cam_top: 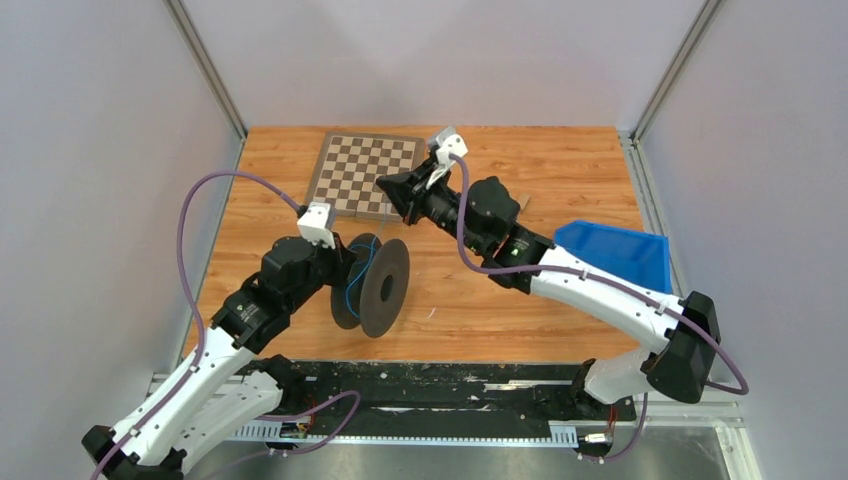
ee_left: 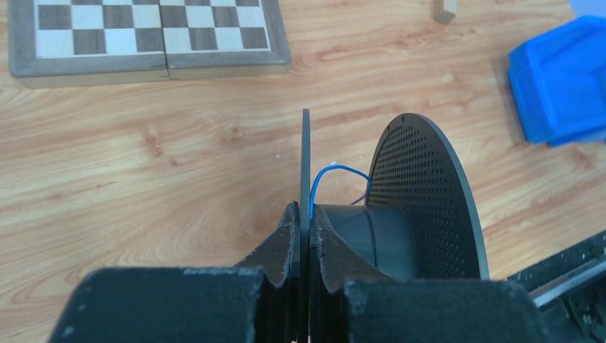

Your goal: Wrap the cables

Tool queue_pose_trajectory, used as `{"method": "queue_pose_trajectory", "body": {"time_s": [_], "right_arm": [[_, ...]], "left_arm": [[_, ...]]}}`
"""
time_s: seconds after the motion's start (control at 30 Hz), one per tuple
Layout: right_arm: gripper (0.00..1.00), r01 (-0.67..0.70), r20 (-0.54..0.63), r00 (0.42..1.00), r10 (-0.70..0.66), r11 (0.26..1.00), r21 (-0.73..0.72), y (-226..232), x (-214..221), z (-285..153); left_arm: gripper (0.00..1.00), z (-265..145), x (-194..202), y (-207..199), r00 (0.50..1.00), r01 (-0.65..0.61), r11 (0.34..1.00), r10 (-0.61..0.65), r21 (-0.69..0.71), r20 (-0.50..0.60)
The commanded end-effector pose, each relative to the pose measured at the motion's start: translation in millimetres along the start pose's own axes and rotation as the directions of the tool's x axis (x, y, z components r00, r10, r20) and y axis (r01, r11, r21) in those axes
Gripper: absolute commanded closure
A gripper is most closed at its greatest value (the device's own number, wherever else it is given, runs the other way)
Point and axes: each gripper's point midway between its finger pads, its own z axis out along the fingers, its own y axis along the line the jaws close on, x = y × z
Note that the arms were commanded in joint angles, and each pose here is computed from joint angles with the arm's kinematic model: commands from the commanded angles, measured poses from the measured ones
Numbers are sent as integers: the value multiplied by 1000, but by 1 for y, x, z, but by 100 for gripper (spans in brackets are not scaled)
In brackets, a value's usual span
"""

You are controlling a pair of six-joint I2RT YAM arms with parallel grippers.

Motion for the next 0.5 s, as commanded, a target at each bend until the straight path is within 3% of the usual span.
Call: {"method": "queue_pose_trajectory", "body": {"time_s": [0.0,0.23,0.47], "right_arm": [[100,-113,18,993,113,993,11,-25,-18,7],[100,-184,-10,982,186,976,119,-92,1,0],[100,-250,-72,961,266,952,179,-130,43,-10]], "left_arm": [[100,-3,-23,-22,996,-41,992,30,117,87],[100,-11,-18,-36,994,-87,973,71,215,82],[100,-25,-16,-63,991,-111,920,73,377,113]]}}
